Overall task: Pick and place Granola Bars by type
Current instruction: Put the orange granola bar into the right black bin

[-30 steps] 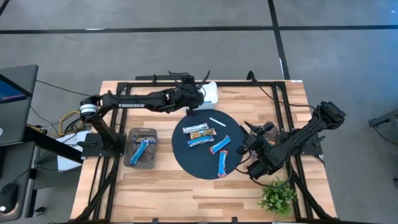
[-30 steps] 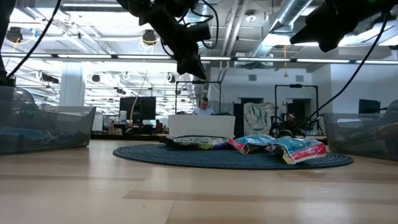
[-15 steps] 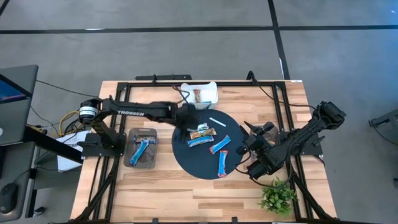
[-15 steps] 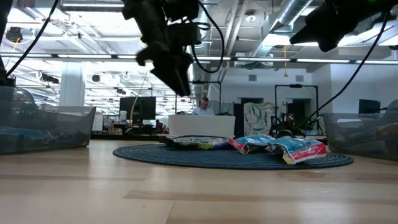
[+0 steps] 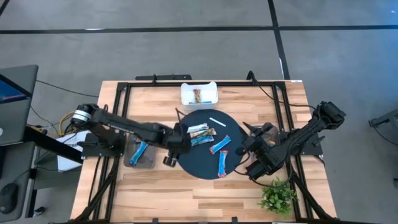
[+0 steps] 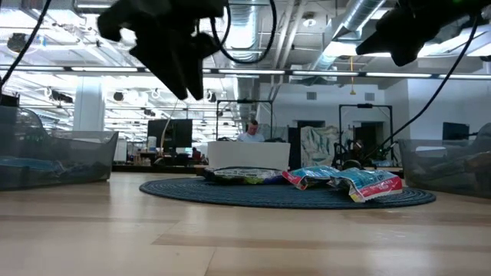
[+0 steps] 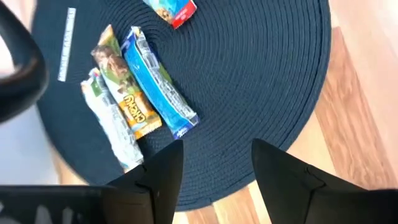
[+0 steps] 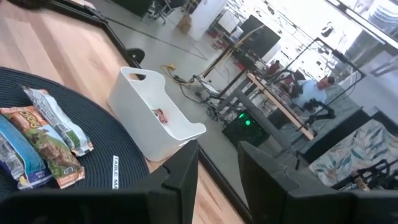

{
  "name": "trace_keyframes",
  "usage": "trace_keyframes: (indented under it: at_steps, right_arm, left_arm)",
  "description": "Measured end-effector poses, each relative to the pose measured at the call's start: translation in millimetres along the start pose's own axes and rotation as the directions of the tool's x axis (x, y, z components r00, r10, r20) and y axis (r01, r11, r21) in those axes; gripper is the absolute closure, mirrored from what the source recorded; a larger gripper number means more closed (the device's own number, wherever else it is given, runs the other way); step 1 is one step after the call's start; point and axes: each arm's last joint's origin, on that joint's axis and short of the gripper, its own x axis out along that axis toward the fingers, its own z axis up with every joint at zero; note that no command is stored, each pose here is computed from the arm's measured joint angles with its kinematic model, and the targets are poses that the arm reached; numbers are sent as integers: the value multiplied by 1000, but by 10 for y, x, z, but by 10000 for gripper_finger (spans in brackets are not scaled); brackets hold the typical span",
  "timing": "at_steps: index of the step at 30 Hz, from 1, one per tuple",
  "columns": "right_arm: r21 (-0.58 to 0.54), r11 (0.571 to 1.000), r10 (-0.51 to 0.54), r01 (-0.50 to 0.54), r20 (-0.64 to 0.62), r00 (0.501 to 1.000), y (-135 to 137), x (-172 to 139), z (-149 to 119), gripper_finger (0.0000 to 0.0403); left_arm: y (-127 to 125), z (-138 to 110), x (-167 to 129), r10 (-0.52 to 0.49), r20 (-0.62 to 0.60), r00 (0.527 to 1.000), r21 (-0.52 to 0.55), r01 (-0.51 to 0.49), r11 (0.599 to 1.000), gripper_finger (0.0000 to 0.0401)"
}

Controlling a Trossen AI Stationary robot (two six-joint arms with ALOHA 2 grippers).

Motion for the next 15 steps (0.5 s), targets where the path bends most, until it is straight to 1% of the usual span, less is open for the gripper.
trace_keyframes:
  at_steps: [4,7,10,15]
  right_arm:
    - [-43,999,8,-8,5,1000,37,0,21,295]
    - [-70,997,13,-13,7,1000,62,-1,36,295]
    - [-90,996,21,-20,6,1000,84,-1,49,295]
    - [-112,993,28,-27,9,1000,127,10,84,296]
  left_arm:
    - [-207,26,-52,93,-7,996,14,-93,996,216]
    - [-336,17,-16,152,17,988,27,-152,988,216]
    - [-418,-68,82,218,8,976,34,-219,975,216]
    - [-458,-259,271,338,-27,941,4,-338,941,216]
